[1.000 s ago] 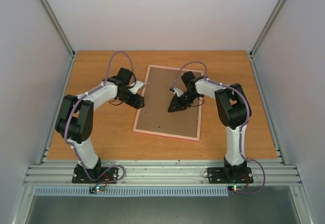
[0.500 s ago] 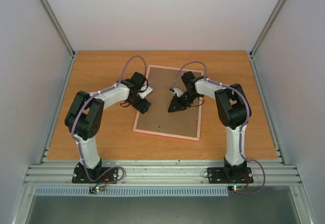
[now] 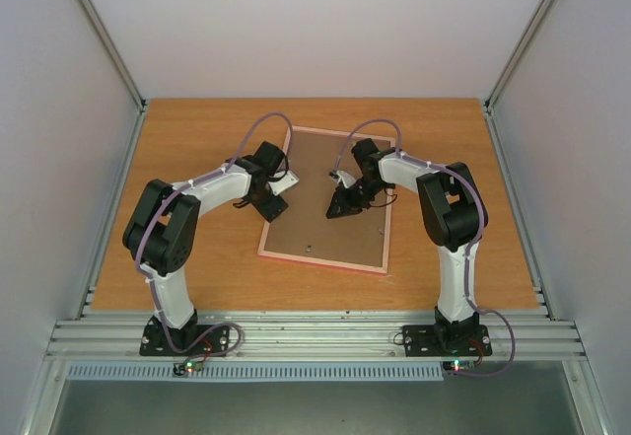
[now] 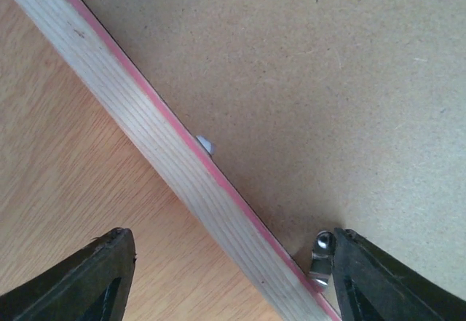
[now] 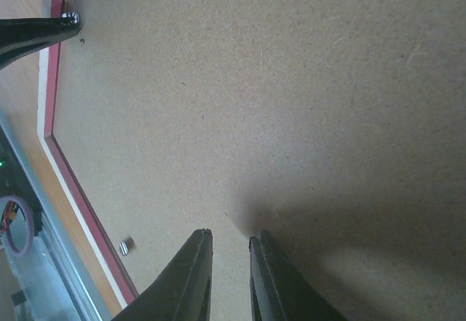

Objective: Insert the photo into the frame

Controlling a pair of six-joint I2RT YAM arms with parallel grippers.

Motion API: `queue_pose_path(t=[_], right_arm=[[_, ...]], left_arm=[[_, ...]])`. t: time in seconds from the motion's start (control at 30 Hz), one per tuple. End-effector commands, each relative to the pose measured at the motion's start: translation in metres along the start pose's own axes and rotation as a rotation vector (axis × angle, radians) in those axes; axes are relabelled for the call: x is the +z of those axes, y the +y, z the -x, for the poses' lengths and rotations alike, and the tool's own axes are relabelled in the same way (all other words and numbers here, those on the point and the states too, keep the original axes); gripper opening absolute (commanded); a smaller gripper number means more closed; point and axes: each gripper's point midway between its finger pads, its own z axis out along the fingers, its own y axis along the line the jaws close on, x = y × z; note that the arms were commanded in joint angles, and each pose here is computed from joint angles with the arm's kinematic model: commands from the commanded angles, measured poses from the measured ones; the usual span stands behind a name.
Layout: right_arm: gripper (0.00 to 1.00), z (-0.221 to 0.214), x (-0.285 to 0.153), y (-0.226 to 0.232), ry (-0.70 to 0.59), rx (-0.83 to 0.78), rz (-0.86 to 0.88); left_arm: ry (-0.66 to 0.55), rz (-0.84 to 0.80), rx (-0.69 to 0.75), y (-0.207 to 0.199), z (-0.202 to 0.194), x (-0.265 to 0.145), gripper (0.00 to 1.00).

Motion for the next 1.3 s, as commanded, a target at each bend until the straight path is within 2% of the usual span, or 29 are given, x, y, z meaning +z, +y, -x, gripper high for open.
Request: queue_pose_path(t=[0.0,0.2,0.43,0.53,0.7,0.83,0.93,1.0,1.13,1.27], right_arm=[[0.17,-0.034,0.017,-0.029,0.120,0.047,-0.121],[0.16,-0.038,0.016,-0.031,0.126,0.041,-0.135],[0.16,-0.041,0.016,-0.034,0.132,0.041,-0.147],[0.16,-0.040,0.016,-0.033,0.131,0.038,-0.144],[0.16,-0.027,0.006,-0.003,0.081,0.014,-0.037],[0.17,-0.010,-0.018,0.033,0.000,-0.026,0.051],[0.17,-0.011,-0.031,0.047,-0.017,-0.052,0.063],[0.17,-0.019,-0.035,0.049,-0.006,-0.060,0.056],[0.16,-0.046,-0.028,0.033,0.072,-0.031,0.004],[0.12,-0.068,-0.018,0.001,0.159,0.023,-0.101]], left_arm=[[0.121,0.034,0.110,0.007,-0.028,0.008,0.73],[0.091,0.020,0.192,0.005,-0.023,0.009,0.64],[0.074,-0.020,0.232,-0.001,-0.021,0.010,0.44],[0.040,-0.045,0.265,-0.006,-0.017,0.004,0.42],[-0.177,-0.202,0.318,-0.040,0.005,-0.047,0.52],[-0.293,-0.316,0.395,-0.070,0.001,-0.075,0.61],[-0.330,-0.377,0.406,-0.092,-0.007,-0.086,0.70],[-0.331,-0.397,0.417,-0.108,-0.018,-0.085,0.73],[-0.336,-0.358,0.482,-0.134,-0.027,-0.070,0.74],[-0.309,-0.327,0.497,-0.143,-0.026,-0.051,0.74]])
